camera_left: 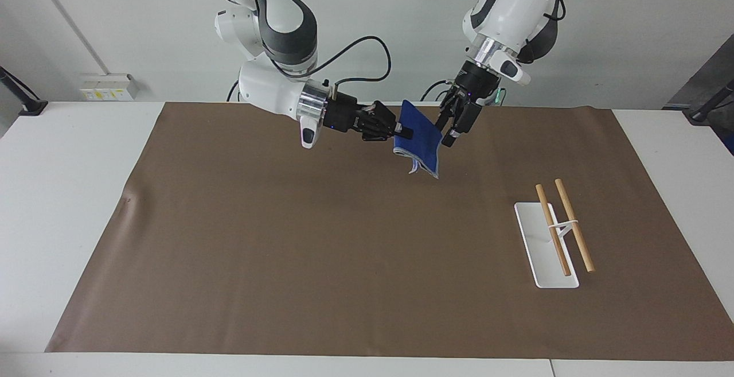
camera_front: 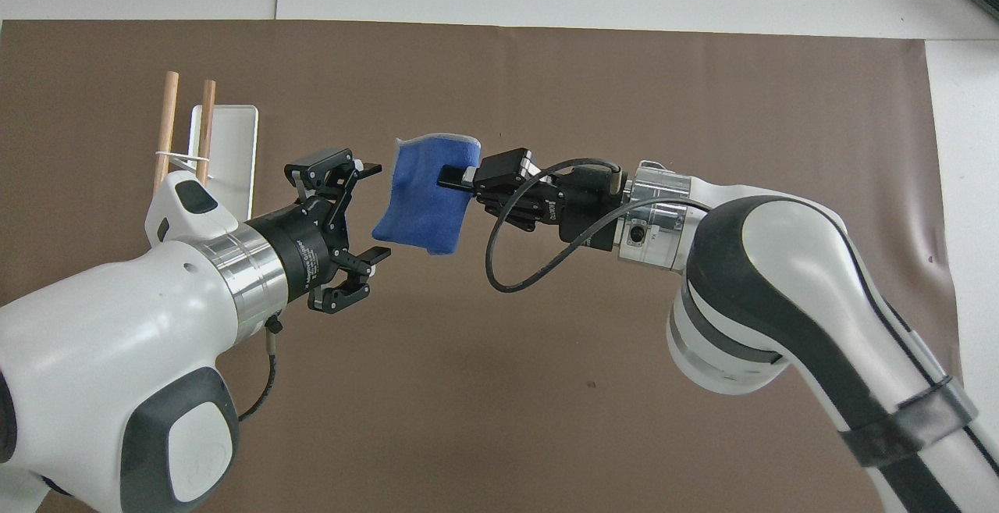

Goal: Right arm passes towel to left arm to hang
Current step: 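Close the left gripper on the towel held by the right gripper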

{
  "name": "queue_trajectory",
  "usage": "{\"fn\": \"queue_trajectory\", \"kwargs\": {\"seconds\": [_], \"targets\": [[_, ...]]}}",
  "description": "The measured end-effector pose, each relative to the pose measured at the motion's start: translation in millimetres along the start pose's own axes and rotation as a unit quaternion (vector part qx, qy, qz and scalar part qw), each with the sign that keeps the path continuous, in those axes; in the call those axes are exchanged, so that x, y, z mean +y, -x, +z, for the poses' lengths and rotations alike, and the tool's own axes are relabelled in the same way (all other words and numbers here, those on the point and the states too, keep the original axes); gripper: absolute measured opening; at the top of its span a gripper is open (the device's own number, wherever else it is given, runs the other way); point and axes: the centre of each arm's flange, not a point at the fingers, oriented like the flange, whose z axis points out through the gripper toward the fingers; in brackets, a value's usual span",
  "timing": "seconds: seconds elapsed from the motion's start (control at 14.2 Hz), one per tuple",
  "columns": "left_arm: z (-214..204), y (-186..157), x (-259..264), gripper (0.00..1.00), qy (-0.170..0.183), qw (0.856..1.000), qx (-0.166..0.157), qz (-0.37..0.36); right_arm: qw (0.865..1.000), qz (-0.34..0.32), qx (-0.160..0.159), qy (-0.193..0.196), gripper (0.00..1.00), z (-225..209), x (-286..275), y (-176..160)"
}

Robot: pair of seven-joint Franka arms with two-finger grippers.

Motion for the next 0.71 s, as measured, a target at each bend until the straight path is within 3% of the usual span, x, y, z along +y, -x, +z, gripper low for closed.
{"fn": "queue_trajectory", "kwargs": {"seconds": [0.07, 0.35, 0.71], "targets": [[0.6, -1.2, -0.5, 0.84, 0.012, 1.000, -0.001, -0.010, 1.000, 0.000, 0.000, 0.000, 0.04, 0.0, 0.0, 0.0], [10.4, -2.5, -9.3, 0.83, 0.037, 0.999, -0.009, -0.031, 1.000, 0.000, 0.000, 0.000, 0.04, -0.1, 0.1, 0.0], [21.5, -1.3, -18.1, 0.83, 0.026, 0.999, -0.009, -0.033, 1.000, 0.000, 0.000, 0.000, 0.04, -0.2, 0.1, 0.0]]}}
